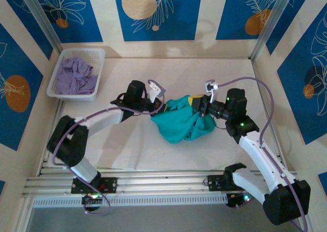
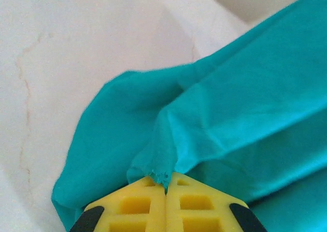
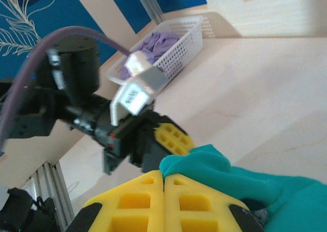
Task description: Fold the inside-out t-shirt
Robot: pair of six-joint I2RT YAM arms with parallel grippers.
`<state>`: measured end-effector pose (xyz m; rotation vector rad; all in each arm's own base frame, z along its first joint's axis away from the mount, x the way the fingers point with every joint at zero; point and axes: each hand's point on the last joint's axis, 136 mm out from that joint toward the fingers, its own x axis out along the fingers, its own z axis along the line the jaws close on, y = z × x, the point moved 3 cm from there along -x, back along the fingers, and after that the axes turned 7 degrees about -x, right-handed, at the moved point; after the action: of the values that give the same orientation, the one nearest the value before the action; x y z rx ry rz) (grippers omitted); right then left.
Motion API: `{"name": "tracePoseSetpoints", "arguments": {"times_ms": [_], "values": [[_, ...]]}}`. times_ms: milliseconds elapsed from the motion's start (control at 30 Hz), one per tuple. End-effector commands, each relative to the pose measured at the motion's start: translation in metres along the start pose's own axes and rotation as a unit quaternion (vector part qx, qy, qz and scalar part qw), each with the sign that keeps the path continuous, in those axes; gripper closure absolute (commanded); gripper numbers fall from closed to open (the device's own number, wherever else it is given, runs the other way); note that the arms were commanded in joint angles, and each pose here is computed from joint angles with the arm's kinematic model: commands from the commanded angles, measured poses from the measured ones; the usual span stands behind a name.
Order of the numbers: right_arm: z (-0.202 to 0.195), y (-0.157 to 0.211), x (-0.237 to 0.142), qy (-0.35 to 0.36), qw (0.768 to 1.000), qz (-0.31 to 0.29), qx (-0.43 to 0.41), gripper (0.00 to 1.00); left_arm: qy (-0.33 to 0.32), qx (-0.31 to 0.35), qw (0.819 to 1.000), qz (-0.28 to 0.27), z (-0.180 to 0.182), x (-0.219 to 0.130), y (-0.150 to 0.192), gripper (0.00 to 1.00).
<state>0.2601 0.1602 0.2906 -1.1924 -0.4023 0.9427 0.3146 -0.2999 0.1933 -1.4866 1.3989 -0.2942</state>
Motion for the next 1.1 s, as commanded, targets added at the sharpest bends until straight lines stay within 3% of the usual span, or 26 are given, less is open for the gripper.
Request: {"name": "tracePoseSetpoints", "arguments": {"times_ms": [0,200,467,600,767,933,1067], "values": [[0.007,-0.034,-0.009,0.009,0.998,-0.035,-0.044,1.0,-0.002,0.019,0.993,-0.112,-0.026,-0.051,-0.053,1.0],[0.02,-0.061,-0.015,0.001,0.995,-0.056,-0.083,1.0,-0.046,0.025,0.969,-0.243,-0.053,-0.129,-0.097,1.0],[0.033,-0.072,0.001,-0.028,0.995,-0.056,-0.077,0.97,-0.086,0.032,0.932,-0.349,-0.079,-0.195,-0.126,1.0],[0.032,-0.07,0.015,-0.025,0.997,-0.053,-0.043,0.94,-0.154,0.015,0.924,-0.35,-0.057,-0.199,-0.119,1.0],[0.027,-0.06,0.046,-0.019,0.999,-0.022,0.034,0.94,-0.229,-0.018,0.923,-0.31,-0.022,-0.184,-0.096,1.0],[0.043,-0.052,0.074,-0.027,0.999,0.033,-0.008,0.97,-0.192,-0.011,0.933,-0.305,-0.032,-0.179,-0.102,1.0],[0.047,-0.07,0.055,-0.017,0.999,-0.005,-0.046,0.98,-0.196,-0.006,0.919,-0.343,-0.045,-0.203,-0.11,1.0]]}}
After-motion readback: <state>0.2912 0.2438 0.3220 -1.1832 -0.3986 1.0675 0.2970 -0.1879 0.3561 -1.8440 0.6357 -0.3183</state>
